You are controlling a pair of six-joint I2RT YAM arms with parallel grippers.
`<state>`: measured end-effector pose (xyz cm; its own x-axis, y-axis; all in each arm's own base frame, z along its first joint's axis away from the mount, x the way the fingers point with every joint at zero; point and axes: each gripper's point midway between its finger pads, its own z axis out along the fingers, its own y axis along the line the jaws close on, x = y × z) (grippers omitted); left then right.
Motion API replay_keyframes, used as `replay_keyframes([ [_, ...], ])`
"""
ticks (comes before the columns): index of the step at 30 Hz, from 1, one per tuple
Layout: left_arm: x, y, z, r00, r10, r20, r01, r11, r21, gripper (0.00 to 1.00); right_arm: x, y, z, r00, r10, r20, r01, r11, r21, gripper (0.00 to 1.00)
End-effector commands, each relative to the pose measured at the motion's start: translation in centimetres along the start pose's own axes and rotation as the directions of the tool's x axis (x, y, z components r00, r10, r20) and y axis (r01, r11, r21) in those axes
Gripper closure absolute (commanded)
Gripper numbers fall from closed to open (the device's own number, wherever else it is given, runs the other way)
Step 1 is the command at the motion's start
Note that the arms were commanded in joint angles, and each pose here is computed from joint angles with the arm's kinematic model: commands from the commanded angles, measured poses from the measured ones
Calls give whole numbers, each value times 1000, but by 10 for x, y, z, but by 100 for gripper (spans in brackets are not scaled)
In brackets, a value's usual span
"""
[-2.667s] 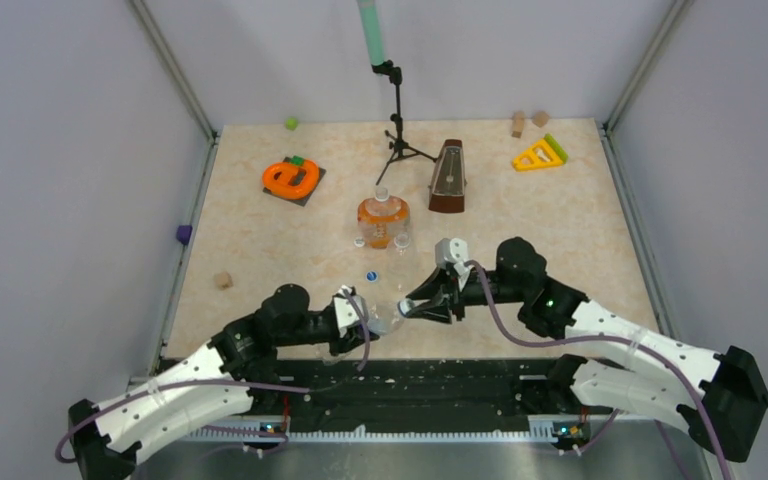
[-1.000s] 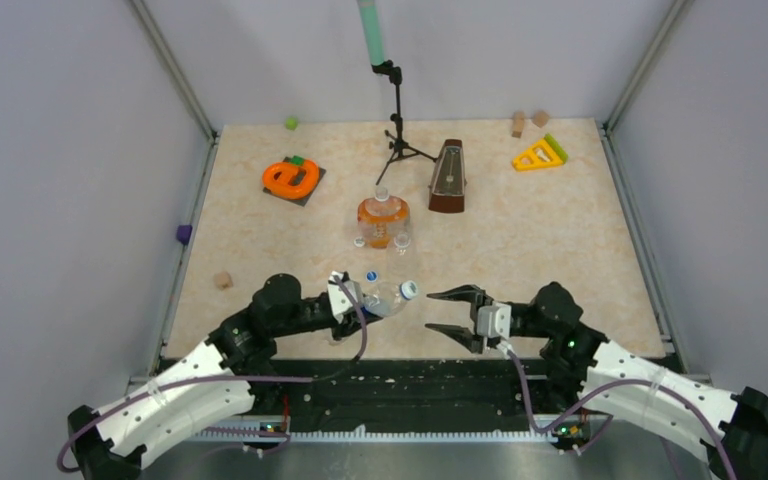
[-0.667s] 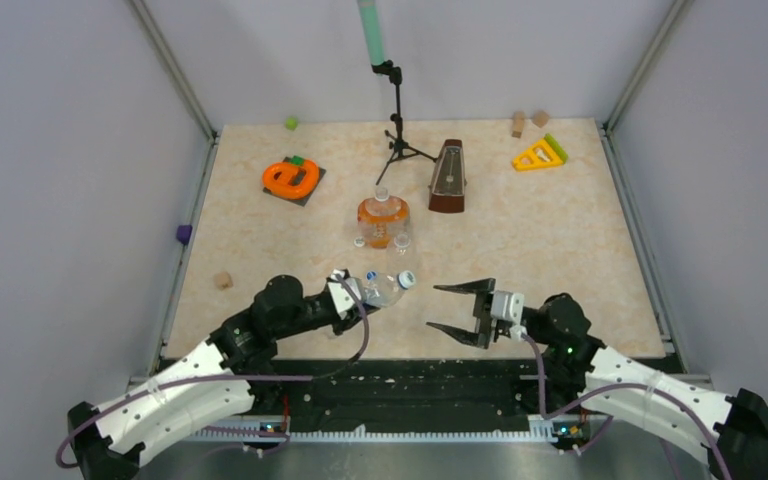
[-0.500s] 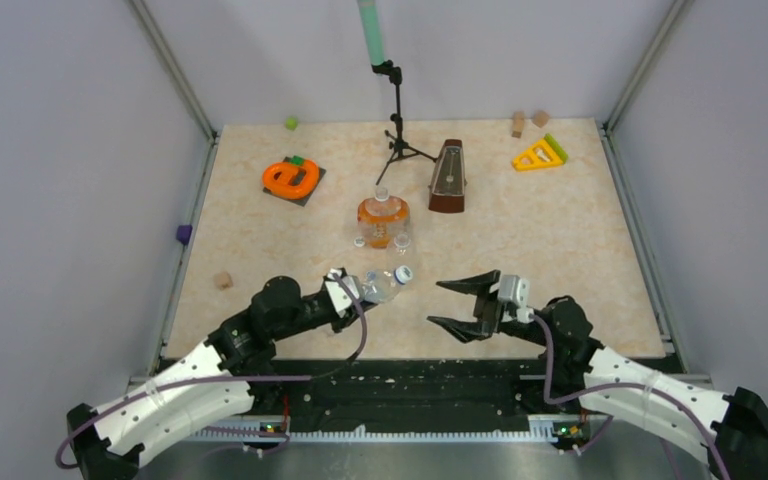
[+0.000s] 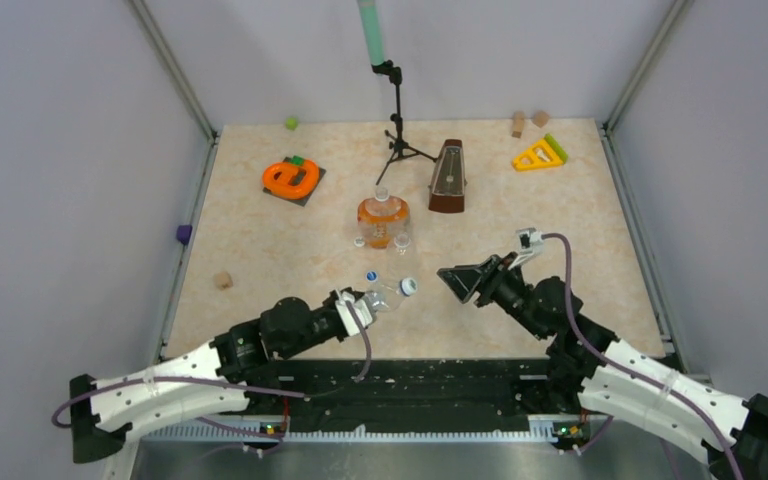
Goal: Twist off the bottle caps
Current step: Unscrew the bottle cap from the plastic bottle.
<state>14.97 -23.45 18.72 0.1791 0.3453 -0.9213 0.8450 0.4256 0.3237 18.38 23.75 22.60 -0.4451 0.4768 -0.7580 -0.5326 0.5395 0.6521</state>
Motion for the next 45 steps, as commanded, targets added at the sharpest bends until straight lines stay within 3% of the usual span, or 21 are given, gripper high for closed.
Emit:
replay_keyframes([
  [1,-9,18,0,991,134,-9,-134,980,-150,100,-16,-15,-7,971,229,64,-237,956,174,39],
  [8,4,13,6,969,221,-107,-236,958,-162,100,-27,18,-17,925,373,68,-374,927,9,38],
  [14,3,11,8,955,266,-129,-286,942,-178,100,-14,31,-11,941,336,-42,-336,942,-8,40],
  [20,2,8,11,949,286,-134,-307,935,-177,100,19,51,10,932,261,-251,-281,958,-49,44],
  [28,5,9,10,944,294,-150,-318,931,-179,100,23,62,17,925,271,-268,-311,943,-121,46],
  [34,8,9,11,942,296,-161,-323,928,-183,100,23,61,11,930,252,-267,-294,947,-128,59],
  [41,6,7,14,943,295,-155,-320,931,-177,100,29,63,8,930,222,-294,-273,950,-148,61],
  [45,5,6,15,945,291,-151,-315,933,-175,100,31,62,8,929,208,-305,-262,954,-147,80],
])
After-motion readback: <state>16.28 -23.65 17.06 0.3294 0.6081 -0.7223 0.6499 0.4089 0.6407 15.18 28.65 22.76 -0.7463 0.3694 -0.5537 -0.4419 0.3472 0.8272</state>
